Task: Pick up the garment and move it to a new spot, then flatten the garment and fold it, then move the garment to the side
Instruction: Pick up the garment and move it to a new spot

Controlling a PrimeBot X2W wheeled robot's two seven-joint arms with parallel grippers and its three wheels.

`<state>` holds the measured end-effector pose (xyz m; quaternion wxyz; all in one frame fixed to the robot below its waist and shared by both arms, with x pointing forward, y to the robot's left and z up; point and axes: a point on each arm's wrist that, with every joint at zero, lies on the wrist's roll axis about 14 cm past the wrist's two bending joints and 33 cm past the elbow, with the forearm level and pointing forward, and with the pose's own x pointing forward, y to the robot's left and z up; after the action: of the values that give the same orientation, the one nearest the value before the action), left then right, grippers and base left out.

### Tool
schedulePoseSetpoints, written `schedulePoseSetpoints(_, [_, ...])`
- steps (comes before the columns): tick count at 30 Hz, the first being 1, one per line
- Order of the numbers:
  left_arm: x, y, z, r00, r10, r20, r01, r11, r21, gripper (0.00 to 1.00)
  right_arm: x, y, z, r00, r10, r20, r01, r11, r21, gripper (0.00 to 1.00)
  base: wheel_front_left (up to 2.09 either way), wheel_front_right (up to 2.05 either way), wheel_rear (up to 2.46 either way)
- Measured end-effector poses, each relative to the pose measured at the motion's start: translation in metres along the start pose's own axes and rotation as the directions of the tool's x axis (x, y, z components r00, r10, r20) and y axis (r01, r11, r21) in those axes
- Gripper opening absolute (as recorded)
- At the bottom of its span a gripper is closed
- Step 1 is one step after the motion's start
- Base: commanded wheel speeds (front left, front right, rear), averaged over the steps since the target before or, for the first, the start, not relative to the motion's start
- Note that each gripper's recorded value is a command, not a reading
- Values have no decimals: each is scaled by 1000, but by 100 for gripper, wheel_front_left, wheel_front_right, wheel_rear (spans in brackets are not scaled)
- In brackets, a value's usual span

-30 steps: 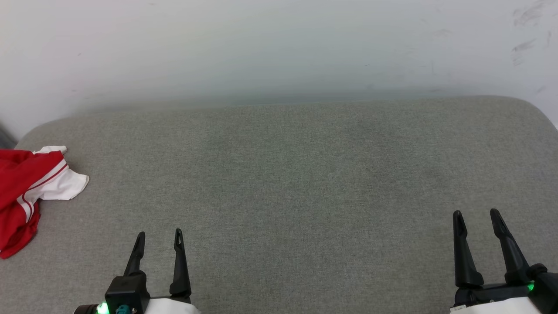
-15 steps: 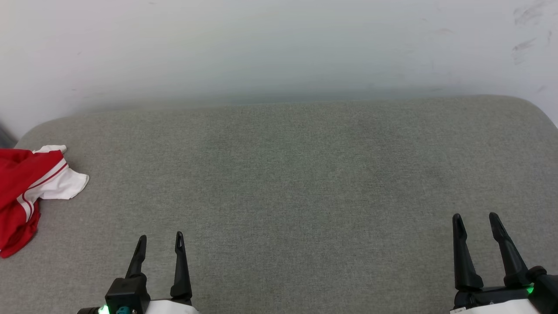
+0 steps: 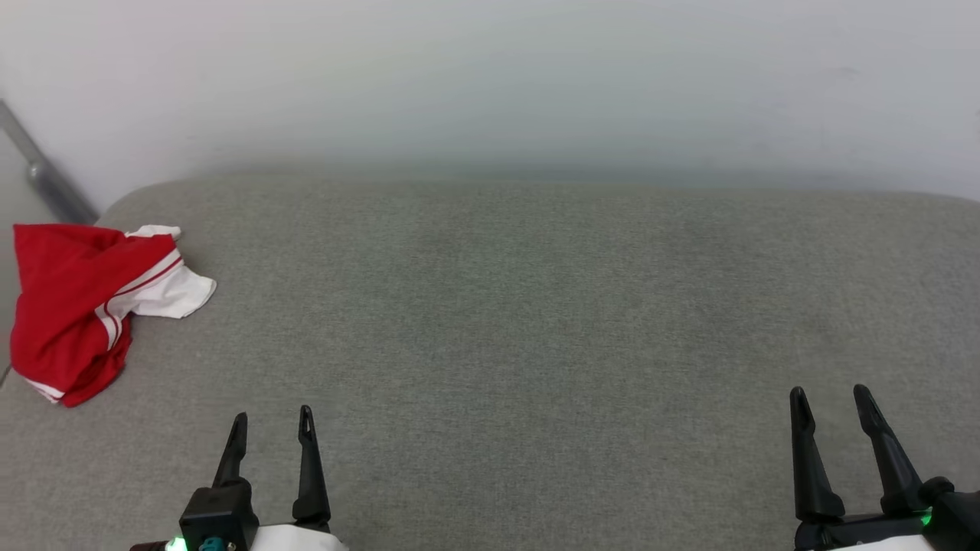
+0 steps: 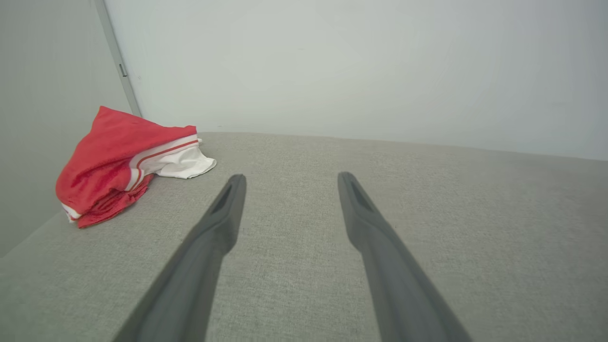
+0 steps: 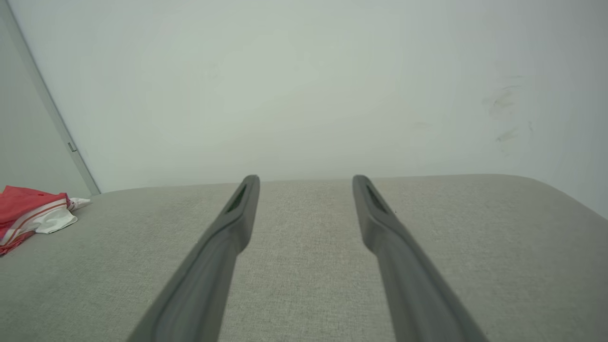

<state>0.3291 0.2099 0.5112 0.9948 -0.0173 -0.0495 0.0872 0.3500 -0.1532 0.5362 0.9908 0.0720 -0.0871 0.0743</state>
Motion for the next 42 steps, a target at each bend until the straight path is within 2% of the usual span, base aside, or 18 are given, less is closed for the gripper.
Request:
schedulePoseSetpoints(9, [-21, 37, 4, 992, 123, 8, -123, 992, 13, 100, 15, 31, -11, 994, 107, -25, -106, 994, 13, 100, 0, 0, 0])
schedulePoseSetpoints(16, [-45, 70, 8, 971, 238, 15, -239, 970, 33, 100, 29, 67, -18, 975, 219, -38, -217, 975, 34, 100, 0, 0, 0])
schedulePoseSetpoints(22, [-69, 98, 10, 941, 338, 18, -339, 940, 43, 100, 37, 101, -27, 946, 319, -53, -316, 947, 54, 100, 0, 0, 0])
schedulePoseSetpoints(29, [-102, 128, 9, 886, 463, 8, -463, 885, 42, 100, 41, 139, -34, 902, 428, -63, -423, 903, 76, 100, 0, 0, 0])
schedulePoseSetpoints(33, [-106, 134, 9, 871, 491, 3, -490, 871, 39, 100, 43, 145, -38, 894, 443, -70, -438, 895, 80, 100, 0, 0, 0])
schedulePoseSetpoints(42, [-96, 144, 12, 869, 494, 12, -494, 869, 23, 100, 45, 144, -43, 893, 443, -80, -437, 895, 83, 100, 0, 0, 0])
